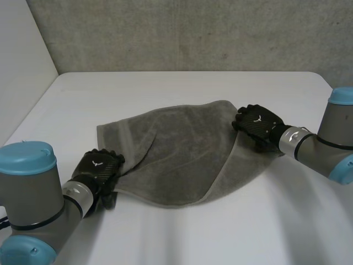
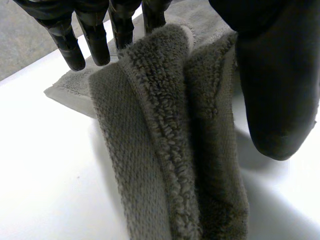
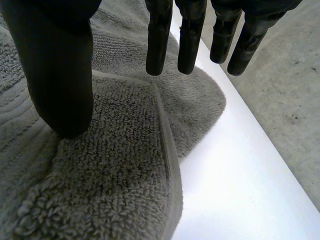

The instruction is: Fold the towel.

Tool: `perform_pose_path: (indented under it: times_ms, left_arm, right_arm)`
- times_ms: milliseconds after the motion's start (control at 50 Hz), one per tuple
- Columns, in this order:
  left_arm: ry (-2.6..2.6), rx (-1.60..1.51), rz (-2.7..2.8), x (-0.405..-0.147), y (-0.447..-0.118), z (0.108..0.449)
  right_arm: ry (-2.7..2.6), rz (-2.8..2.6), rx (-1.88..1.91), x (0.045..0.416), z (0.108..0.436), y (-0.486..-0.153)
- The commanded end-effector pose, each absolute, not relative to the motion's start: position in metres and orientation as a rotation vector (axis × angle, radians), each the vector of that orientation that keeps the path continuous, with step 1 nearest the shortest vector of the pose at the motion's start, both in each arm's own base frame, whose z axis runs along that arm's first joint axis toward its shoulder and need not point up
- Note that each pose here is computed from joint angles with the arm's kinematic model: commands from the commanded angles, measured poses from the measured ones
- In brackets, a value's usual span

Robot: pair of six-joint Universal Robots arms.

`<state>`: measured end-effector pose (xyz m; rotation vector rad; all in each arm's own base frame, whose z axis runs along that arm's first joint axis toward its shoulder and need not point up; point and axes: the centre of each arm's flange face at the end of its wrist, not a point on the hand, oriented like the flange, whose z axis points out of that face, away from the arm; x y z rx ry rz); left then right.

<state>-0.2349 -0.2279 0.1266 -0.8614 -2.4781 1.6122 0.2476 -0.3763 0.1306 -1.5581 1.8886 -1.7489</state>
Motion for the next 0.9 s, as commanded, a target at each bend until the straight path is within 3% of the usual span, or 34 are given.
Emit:
perform_pose_path:
  times_ms: [20, 520, 900]
  left_arm:
    - [-2.474, -0.868, 1.61, -0.236, -0.226, 0.127]
    - [-2.474, -0.869, 1.607, -0.235, -0.225, 0.127]
    - [-2.481, -0.858, 1.612, -0.233, -0.228, 0.127]
  right_arm:
    - [1.877, -1.714, -1.567, 0.258, 0.125, -0.378]
    - [1.883, -1.643, -1.78, 0.259, 0.116, -0.372]
    - [1.885, -1.64, -1.771, 0.255, 0.138, -0.35]
